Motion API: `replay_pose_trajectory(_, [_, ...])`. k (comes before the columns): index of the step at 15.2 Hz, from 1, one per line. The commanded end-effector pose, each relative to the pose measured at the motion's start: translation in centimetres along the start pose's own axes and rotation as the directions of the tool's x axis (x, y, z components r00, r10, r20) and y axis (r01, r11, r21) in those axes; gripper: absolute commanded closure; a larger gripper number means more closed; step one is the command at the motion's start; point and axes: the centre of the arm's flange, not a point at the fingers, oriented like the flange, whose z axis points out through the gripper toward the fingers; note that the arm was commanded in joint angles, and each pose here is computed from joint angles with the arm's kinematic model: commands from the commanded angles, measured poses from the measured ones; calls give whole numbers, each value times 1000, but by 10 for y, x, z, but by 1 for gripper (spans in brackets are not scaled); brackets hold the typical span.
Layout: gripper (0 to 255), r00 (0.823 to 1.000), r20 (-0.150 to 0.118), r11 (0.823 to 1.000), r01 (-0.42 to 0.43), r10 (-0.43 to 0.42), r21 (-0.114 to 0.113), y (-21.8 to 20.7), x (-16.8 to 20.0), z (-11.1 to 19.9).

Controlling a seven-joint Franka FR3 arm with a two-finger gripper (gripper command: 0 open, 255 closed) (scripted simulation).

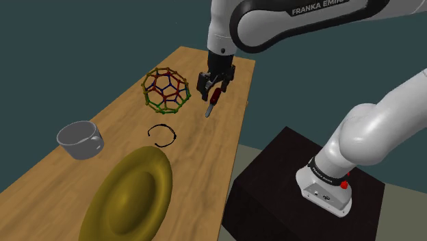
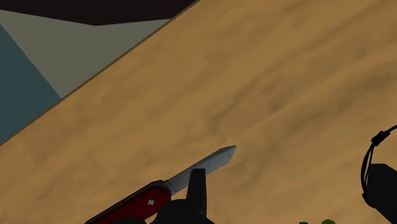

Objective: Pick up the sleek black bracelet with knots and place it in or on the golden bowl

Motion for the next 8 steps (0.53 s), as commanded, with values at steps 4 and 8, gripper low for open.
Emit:
replay_pose_trajectory(4, [0, 1000, 16, 1000, -21, 21, 2, -50, 28, 41])
replay_pose_trajectory(8, [0, 999, 29, 999, -37, 36, 1, -90, 49, 70])
